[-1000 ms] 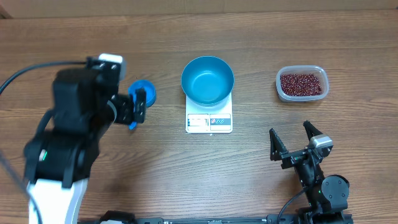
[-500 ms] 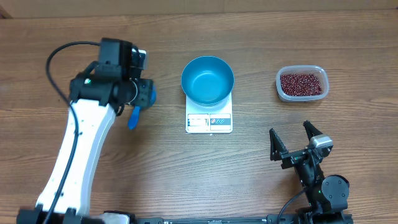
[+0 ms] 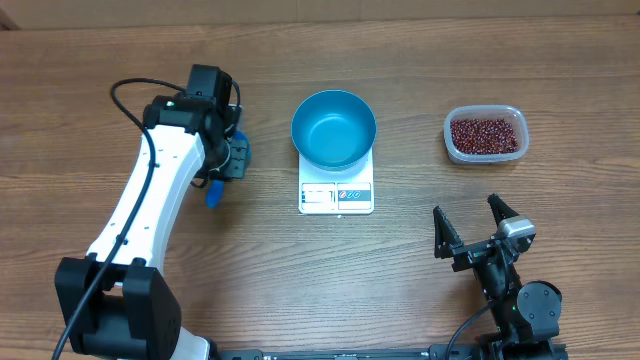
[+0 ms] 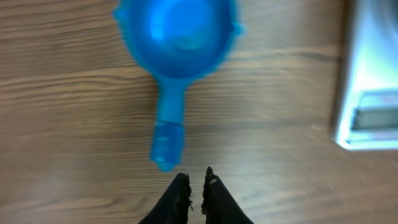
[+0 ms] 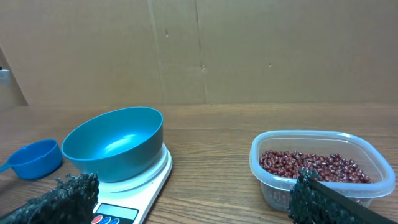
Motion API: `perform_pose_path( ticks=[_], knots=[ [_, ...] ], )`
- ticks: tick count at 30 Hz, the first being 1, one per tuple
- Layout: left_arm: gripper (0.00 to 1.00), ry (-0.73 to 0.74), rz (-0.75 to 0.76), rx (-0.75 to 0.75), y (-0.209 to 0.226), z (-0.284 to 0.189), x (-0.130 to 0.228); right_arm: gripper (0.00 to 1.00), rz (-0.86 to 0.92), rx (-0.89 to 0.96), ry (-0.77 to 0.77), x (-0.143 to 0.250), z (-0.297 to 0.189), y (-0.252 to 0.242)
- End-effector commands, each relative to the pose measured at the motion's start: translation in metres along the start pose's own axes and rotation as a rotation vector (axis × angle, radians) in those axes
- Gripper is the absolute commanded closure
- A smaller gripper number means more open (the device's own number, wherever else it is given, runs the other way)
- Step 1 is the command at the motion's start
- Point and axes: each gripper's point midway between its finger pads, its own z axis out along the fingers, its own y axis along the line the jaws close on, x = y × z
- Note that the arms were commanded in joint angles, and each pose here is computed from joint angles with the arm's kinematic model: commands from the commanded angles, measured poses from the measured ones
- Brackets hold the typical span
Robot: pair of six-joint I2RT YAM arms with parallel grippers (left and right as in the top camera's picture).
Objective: Scoop item into bowl and weigh 150g on scale
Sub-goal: 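Move the left gripper over the blue scoop's handle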
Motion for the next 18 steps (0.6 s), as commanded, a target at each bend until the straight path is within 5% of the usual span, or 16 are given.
perform_pose_path(
  ticks=[1,13,18],
  knots=[
    [0.87,-0.041,-0.196,-0.172,0.046,-0.004,-0.009,0.00,-0.004,0.011,-0.003,0.002,0.000,-0.003],
    [0.86,0.197,-0.376,-0.201,0.080,0.074,0.032,0.00,-0.004,0.011,-0.003,0.002,0.000,-0.003],
    [0.87,0.288,-0.359,-0.071,0.056,0.092,0.042,0.00,-0.004,0.011,-0.003,0.002,0.000,-0.003]
  ],
)
